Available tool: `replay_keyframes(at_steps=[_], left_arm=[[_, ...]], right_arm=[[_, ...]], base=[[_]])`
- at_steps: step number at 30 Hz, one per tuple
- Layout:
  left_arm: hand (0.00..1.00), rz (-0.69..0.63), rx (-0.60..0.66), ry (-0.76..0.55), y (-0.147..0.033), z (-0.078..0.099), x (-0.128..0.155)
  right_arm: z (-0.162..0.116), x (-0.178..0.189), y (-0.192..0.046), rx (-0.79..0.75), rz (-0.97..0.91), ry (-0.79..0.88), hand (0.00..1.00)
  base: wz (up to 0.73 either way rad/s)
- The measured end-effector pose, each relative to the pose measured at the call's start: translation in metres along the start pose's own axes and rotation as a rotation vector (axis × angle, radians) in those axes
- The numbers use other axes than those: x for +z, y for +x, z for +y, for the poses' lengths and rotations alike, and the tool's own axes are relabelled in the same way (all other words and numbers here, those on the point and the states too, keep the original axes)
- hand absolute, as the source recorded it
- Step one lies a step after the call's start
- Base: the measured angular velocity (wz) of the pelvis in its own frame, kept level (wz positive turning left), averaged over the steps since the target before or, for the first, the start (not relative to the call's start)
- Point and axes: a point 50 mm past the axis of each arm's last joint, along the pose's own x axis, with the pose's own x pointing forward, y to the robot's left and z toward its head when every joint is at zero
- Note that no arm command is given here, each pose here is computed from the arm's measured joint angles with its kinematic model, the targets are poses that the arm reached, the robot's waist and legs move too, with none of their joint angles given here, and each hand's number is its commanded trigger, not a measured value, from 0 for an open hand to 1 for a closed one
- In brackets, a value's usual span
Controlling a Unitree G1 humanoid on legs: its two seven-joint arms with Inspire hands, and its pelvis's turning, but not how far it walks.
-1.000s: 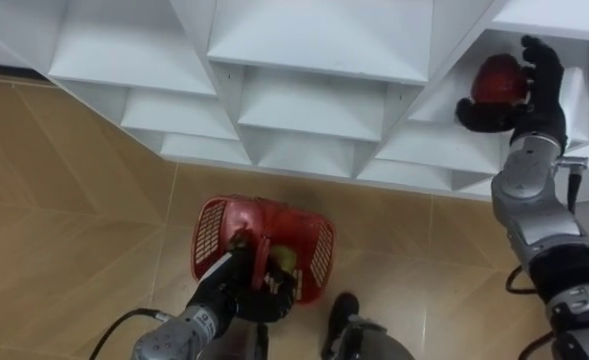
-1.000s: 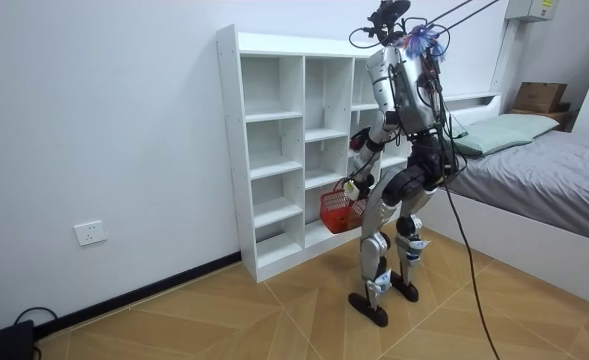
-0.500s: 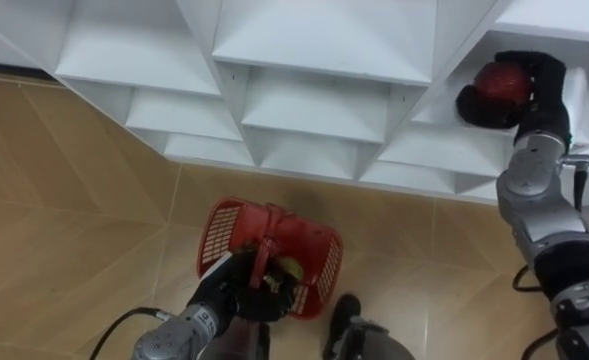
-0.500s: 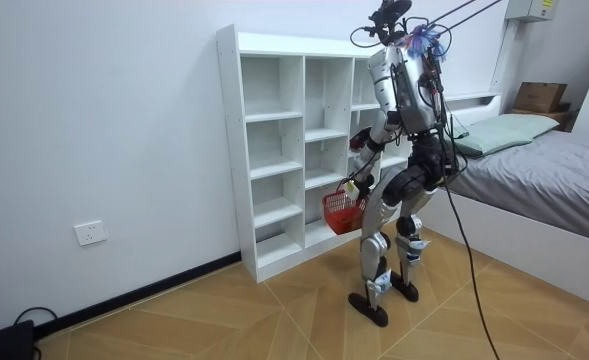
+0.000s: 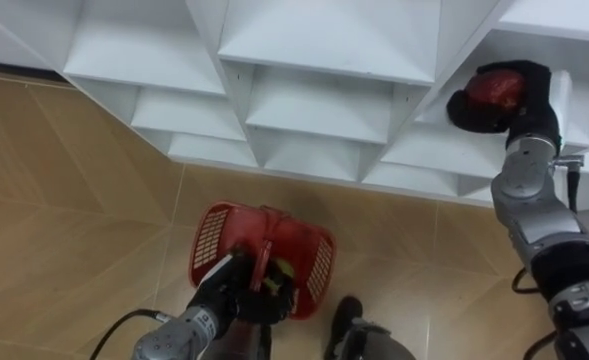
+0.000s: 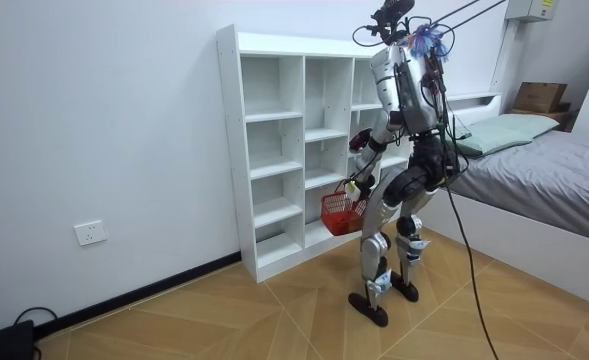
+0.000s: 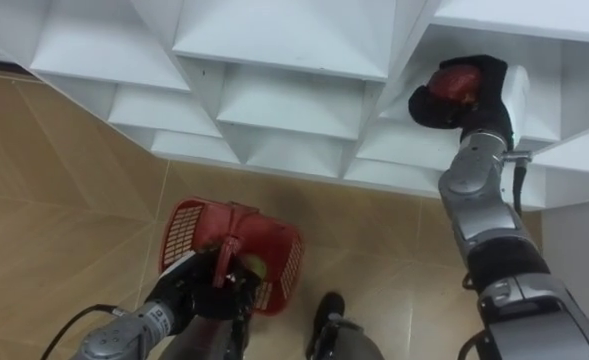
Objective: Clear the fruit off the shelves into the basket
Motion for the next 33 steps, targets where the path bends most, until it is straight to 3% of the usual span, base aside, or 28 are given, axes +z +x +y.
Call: replay_keyframes(at_steps=[16, 33], left_arm=[[1.00, -0.013, -0.017, 0.017, 0.005, 0.004, 0.007], [1.00, -0.022, 0.007, 0.002, 0.003, 0.009, 0.004]], right_arm=[[0.013, -0.016, -0.012, 0.148, -0.040, -0.190, 1.00], [0.025, -0.010, -0.027, 0.274, -0.151, -0.196, 1.00]], base=[[-0.01], [-0.08]])
